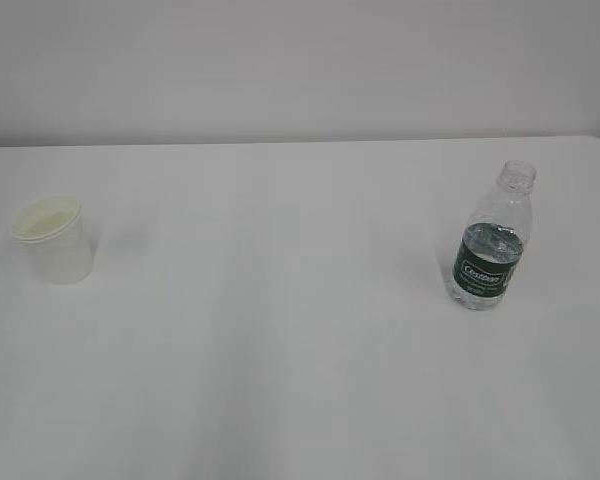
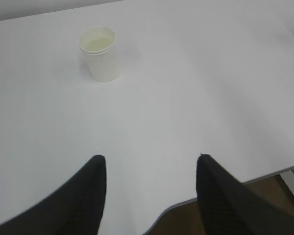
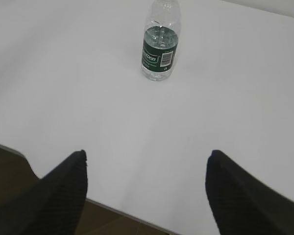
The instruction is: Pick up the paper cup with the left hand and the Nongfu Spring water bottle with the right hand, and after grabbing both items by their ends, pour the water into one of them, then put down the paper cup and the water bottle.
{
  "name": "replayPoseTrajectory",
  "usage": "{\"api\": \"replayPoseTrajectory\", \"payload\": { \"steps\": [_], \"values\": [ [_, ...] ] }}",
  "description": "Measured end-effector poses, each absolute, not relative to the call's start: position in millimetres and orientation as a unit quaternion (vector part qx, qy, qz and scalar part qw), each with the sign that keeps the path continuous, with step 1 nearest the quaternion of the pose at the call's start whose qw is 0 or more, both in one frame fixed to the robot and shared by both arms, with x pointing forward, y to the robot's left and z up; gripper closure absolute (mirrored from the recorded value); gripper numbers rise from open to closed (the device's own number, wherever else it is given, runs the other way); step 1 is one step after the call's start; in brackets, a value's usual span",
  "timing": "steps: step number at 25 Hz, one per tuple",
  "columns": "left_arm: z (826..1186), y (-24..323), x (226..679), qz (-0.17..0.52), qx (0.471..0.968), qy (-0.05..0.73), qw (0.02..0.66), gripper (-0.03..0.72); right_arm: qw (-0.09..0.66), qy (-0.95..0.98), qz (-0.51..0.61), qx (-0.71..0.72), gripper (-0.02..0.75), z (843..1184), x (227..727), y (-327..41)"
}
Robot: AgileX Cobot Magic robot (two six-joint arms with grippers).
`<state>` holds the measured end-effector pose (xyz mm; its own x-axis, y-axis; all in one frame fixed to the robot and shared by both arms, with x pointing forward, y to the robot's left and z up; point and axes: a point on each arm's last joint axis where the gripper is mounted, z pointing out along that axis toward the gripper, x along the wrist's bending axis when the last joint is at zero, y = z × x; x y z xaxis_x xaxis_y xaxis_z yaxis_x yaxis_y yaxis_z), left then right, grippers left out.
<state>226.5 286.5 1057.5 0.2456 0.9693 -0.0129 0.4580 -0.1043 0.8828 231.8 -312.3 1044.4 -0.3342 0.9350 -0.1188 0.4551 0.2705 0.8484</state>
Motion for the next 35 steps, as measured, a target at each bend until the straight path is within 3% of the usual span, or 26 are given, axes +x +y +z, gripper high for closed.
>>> {"api": "replayPoseTrajectory", "payload": {
  "steps": [9,35],
  "values": [
    [1057.5,285.3,228.0,0.333,0.646,0.563,0.393,0.298,0.350,0.692,0.346,0.528,0.166,1044.4,230.3,-311.1],
    [1057.6,285.3,228.0,0.334,0.645,0.564,0.393,0.369,0.375,0.651,0.320,0.577,0.180,1044.4,228.8,-309.7]
  ]
}}
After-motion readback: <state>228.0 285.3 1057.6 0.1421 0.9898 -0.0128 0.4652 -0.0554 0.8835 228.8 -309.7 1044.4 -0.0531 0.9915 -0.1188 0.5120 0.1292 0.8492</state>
